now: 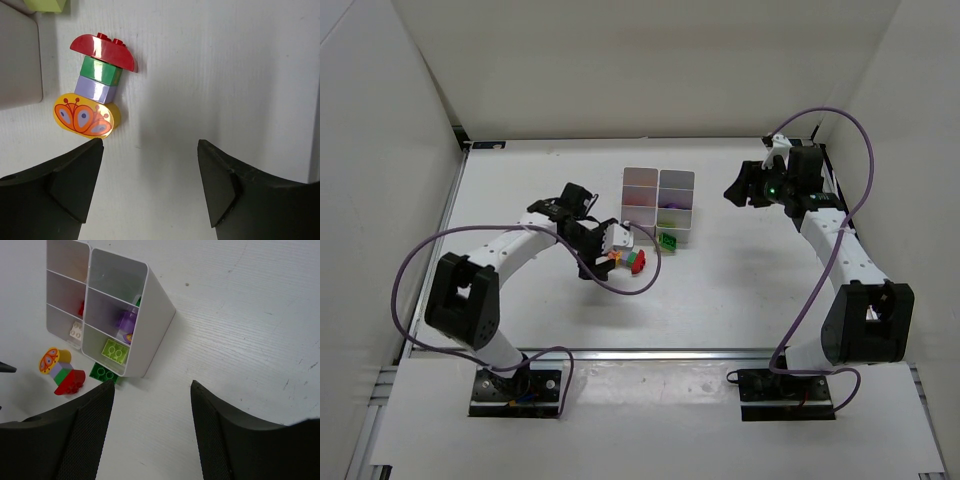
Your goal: Sort the legos into containers by color
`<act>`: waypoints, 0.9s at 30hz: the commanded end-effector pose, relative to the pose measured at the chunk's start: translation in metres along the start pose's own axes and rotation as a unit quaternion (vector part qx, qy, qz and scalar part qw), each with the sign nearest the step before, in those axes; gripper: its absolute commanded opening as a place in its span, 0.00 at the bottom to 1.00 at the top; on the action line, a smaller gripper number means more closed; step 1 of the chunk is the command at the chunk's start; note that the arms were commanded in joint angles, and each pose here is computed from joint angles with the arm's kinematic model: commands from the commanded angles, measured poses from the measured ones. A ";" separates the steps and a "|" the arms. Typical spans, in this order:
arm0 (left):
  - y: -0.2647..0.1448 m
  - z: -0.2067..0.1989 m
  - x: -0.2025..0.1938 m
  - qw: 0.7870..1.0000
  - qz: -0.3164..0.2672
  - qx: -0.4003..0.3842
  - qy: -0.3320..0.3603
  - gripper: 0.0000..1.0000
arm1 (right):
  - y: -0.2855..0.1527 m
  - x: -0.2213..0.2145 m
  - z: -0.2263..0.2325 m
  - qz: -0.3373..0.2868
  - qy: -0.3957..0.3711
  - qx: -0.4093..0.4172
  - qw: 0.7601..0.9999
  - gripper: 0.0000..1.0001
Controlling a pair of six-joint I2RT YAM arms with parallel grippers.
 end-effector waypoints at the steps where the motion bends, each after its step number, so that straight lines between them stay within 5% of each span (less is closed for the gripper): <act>1: 0.001 0.020 0.005 0.998 -0.011 0.015 0.058 0.87 | -0.004 0.013 0.001 -0.027 -0.014 0.005 1.000 0.67; 17: 0.032 0.056 0.020 0.986 -0.030 -0.019 0.162 0.67 | -0.007 0.008 0.001 -0.024 -0.017 -0.004 1.000 0.67; 27: 0.049 0.057 0.031 0.979 -0.028 -0.025 0.199 0.65 | -0.002 0.009 0.000 -0.021 -0.020 -0.002 1.000 0.68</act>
Point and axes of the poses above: each gripper's point midway between its finger pads, its own y axis out along the fingers, its own z axis along the line the jaws close on, x = y × z, the point moved 9 cm from there along -y, back along the fingers, and after that the axes turned 11 degrees about -y, right-handed, at the moved point
